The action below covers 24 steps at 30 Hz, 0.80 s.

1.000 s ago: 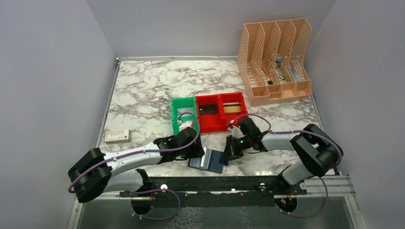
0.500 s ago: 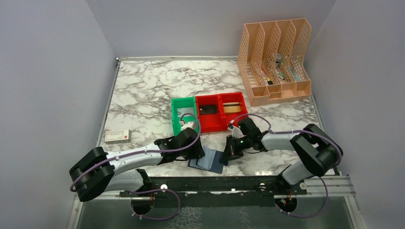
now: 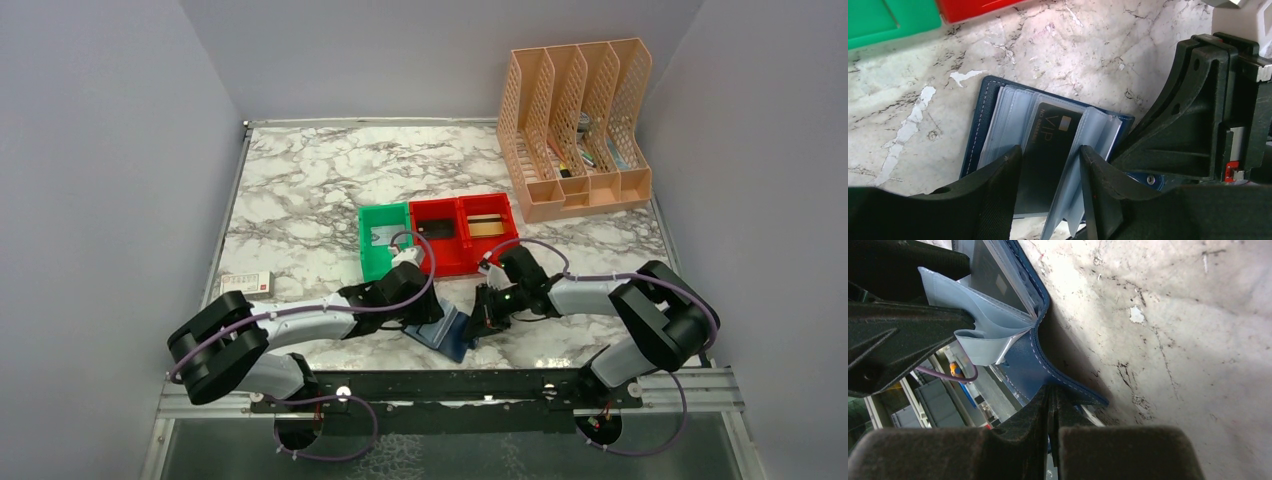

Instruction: Take the credit cards out of the card holder

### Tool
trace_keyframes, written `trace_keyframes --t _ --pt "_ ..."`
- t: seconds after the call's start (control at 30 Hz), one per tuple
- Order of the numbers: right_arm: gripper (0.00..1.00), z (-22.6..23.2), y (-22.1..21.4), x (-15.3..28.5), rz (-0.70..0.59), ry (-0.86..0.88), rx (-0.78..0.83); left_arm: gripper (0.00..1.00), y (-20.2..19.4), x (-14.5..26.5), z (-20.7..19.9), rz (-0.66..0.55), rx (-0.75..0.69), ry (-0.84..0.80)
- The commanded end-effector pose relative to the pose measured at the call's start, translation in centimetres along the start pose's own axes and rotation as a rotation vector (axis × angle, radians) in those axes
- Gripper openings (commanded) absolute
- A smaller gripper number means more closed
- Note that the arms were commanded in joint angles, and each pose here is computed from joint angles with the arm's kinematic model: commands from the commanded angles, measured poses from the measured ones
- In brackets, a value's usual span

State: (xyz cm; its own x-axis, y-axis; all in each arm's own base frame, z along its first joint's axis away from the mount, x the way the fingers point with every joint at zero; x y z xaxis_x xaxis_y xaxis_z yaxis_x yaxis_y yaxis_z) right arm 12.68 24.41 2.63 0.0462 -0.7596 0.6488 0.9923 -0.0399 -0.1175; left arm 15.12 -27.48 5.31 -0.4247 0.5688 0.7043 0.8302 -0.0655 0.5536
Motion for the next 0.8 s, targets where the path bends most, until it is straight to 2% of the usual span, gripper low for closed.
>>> trace_keyframes --t 0.0,0.2,0.57,0.77 --pt "0.06 -3.4 2.1 -0.6 -0.14 -0.17 -0.003 0.48 -0.7 1.0 -4.9 0.083 -0.026 -0.151" --pt "0.06 -3.5 2.2 -0.5 -0.15 -0.178 -0.005 0.5 -0.2 2.0 -4.2 0.077 -0.04 -0.074" --pt "0.06 -3.8 2.2 -0.7 -0.146 -0.186 -0.007 0.53 -1.0 2.2 -5.5 0.126 -0.129 -0.023" --pt "0.07 -3.5 2.3 -0.5 -0.158 -0.178 0.0 0.54 -0.3 2.8 -7.0 0.1 -0.151 -0.052"
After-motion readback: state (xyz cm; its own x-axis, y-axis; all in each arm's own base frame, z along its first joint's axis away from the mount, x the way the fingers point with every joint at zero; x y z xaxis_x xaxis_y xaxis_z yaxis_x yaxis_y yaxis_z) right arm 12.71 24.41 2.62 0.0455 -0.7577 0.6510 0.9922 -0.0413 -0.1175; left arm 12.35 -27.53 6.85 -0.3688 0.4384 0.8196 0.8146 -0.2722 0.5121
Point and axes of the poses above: each gripper's point midway between its finger pads, its own x axis back along the fingers, its own z axis along the line the jaws close on, y = z × x, the point moved 2 cm from there along x, back along the fingers, and after that the axes turned 13 degrees about -x, right-handed, at the moved point
